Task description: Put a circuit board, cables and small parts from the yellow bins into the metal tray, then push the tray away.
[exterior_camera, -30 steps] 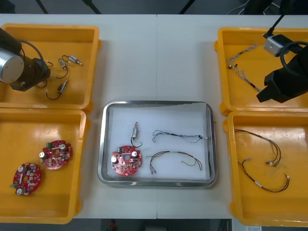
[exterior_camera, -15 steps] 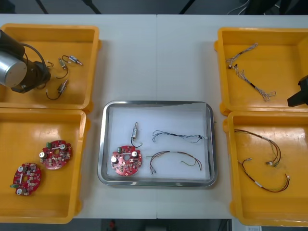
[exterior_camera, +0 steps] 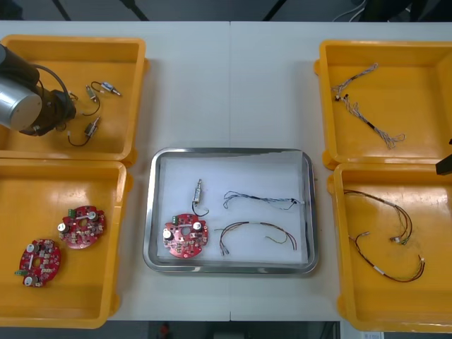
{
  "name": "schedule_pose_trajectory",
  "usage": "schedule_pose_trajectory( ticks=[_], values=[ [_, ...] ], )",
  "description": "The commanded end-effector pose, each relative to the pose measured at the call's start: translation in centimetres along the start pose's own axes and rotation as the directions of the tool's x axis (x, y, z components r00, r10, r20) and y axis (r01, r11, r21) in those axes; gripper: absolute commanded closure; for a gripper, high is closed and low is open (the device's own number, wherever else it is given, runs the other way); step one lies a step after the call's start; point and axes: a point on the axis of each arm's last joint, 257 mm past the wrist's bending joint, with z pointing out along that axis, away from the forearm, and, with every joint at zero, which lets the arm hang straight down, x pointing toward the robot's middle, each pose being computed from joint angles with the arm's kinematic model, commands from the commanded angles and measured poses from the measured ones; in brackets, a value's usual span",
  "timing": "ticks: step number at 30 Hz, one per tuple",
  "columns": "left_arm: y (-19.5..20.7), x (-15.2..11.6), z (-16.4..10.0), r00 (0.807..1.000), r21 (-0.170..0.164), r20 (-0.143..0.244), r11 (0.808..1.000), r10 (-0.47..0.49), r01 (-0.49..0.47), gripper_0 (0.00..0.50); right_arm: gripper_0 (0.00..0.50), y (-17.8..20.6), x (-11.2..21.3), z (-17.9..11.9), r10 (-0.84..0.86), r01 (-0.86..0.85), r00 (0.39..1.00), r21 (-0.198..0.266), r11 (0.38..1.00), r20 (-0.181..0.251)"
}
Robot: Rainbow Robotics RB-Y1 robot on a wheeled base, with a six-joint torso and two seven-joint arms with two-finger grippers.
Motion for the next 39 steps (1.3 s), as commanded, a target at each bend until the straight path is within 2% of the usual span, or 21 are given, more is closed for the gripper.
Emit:
schedule_pose_trajectory(
  ticks=[1, 5, 8, 10, 20, 25, 29, 34, 39],
  values=[
    [-1.2, -0.9, -0.3, 0.999, 0.014, 0.021, 0.999, 0.048, -0.048, 0.5, 0.0, -2.1, -0.9, -1.2, 0.027, -0.029, 0.999, 0.041, 0.999, 0.04],
    [-1.2, -1.2, -0.6, 0.998, 0.01, 0.024, 0.998, 0.058, -0.058, 0.5, 0.0, -2.3, -0.7, -0.8, 0.031, -0.032, 0.999, 0.039, 0.999, 0.042],
    [-0.8, -1.8, -1.6, 0.997, -0.02, 0.014, 0.997, 0.071, -0.07, 0.5, 0.0, -2.3, -0.6, -0.7, 0.032, -0.033, 0.999, 0.037, 0.999, 0.041],
    [-0.8, -2.3, -2.7, 0.998, -0.034, -0.001, 0.998, 0.06, -0.06, 0.5, 0.0, -2.3, -0.6, -0.6, 0.028, -0.029, 0.999, 0.036, 0.999, 0.039],
    [-1.3, -3.9, -7.5, 0.998, -0.058, -0.06, 0.998, 0.017, -0.02, 0.5, 0.0, -2.3, -0.7, -0.6, 0.025, -0.027, 0.999, 0.038, 0.999, 0.042],
    [-1.9, -5.3, -10.1, 0.998, -0.05, -0.061, 0.999, 0.004, -0.007, 0.5, 0.0, -2.3, -0.7, -0.6, 0.025, -0.027, 0.999, 0.038, 0.999, 0.042],
    [-2.5, -5.7, -12.0, 0.997, -0.036, -0.083, 0.999, -0.007, 0.004, 0.5, 0.0, -2.3, -0.7, -0.6, 0.025, -0.027, 0.999, 0.038, 0.999, 0.042],
    [-3.1, -5.3, -14.3, 0.991, -0.043, -0.135, 0.999, -0.008, 0.002, 0.5, 0.0, -2.3, -0.7, -0.6, 0.025, -0.027, 0.999, 0.038, 0.999, 0.042],
    [-4.2, -4.1, -15.9, 0.983, -0.024, -0.185, 1.0, -0.013, 0.008, 0.5, 0.0, -2.3, -0.7, -0.6, 0.025, -0.027, 0.999, 0.038, 0.999, 0.042]
  ],
)
